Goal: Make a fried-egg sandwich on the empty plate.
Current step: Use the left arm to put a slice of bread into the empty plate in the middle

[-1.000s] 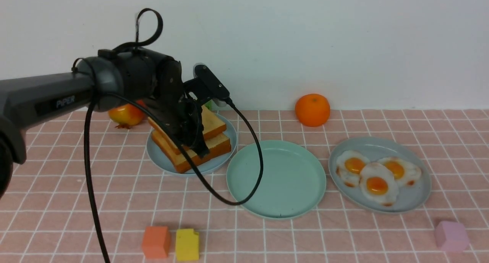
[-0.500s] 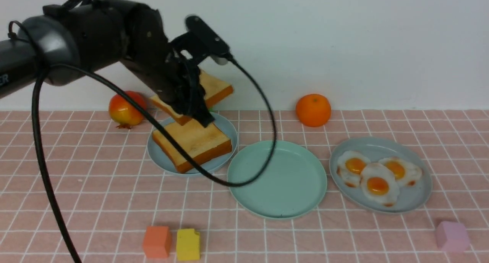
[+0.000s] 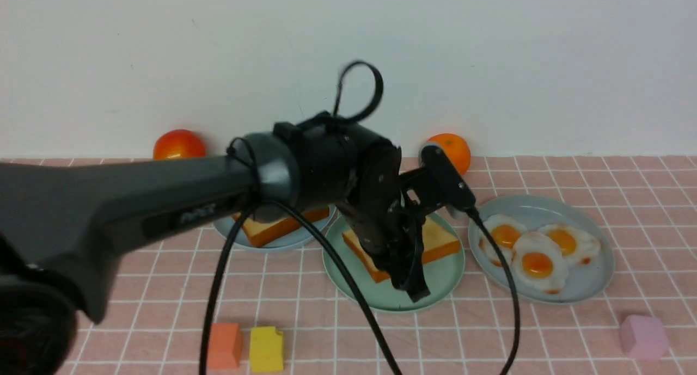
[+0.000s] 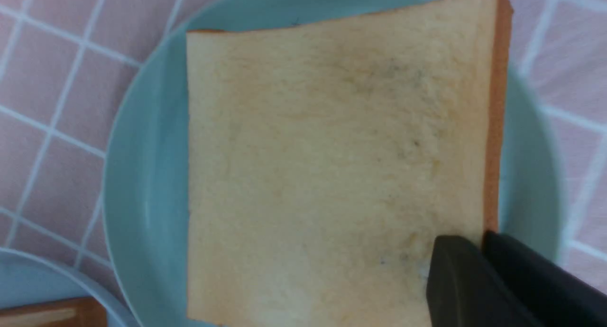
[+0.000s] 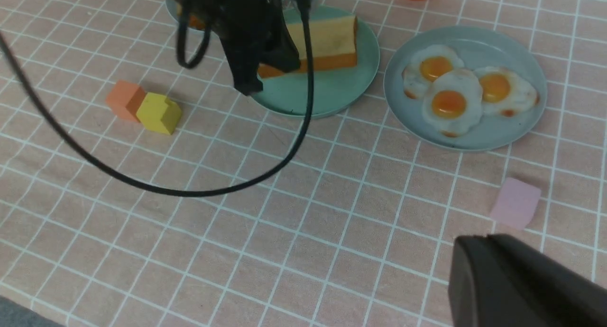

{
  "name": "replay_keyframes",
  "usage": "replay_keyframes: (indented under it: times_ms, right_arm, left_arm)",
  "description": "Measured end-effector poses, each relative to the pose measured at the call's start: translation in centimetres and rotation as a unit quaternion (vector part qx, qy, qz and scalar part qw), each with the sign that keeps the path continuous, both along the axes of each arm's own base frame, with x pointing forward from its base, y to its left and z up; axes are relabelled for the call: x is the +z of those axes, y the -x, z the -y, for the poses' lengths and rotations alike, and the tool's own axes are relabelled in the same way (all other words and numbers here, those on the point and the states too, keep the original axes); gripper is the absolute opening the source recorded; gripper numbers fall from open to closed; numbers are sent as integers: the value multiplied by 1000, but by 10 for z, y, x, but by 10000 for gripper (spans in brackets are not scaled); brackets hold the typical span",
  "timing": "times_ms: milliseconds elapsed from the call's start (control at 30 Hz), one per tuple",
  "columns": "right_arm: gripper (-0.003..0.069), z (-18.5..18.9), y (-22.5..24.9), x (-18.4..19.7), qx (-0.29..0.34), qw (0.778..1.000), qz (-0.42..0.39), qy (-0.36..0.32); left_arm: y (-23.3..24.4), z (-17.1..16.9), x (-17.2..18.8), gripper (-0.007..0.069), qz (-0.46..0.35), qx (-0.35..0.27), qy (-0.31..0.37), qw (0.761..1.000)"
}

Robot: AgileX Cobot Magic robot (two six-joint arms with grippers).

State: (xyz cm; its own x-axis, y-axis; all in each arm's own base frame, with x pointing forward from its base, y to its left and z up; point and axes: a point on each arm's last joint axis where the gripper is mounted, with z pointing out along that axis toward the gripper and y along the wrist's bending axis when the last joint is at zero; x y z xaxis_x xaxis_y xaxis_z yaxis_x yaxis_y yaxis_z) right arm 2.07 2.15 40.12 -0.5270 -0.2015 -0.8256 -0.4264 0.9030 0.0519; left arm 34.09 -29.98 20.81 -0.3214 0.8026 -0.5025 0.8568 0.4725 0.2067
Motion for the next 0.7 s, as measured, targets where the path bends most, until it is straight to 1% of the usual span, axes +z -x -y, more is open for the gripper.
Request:
replay_keyframes:
  times_ms: [100, 333, 433, 567, 700]
  right_arm:
    - [53, 0, 0, 0, 0, 1000, 0, 0]
    - [53, 0, 0, 0, 2, 1000, 0, -1]
    - [53, 0, 0, 0, 2, 1000, 0, -1]
    - [53, 0, 0, 0, 2, 1000, 0, -1]
    - [53, 0, 0, 0, 2, 1000, 0, -1]
  left_arm:
    - [-7, -1, -11, 60, 3, 14, -2, 1000]
    - [-10, -1, -19, 61, 15, 8, -18, 1000]
    - [-10, -1, -20, 106, 12, 8, -22, 1000]
    - [-8, -1, -21, 256, -4, 15, -15, 1000]
    - [-4, -2, -7, 415, -12, 32, 4, 999]
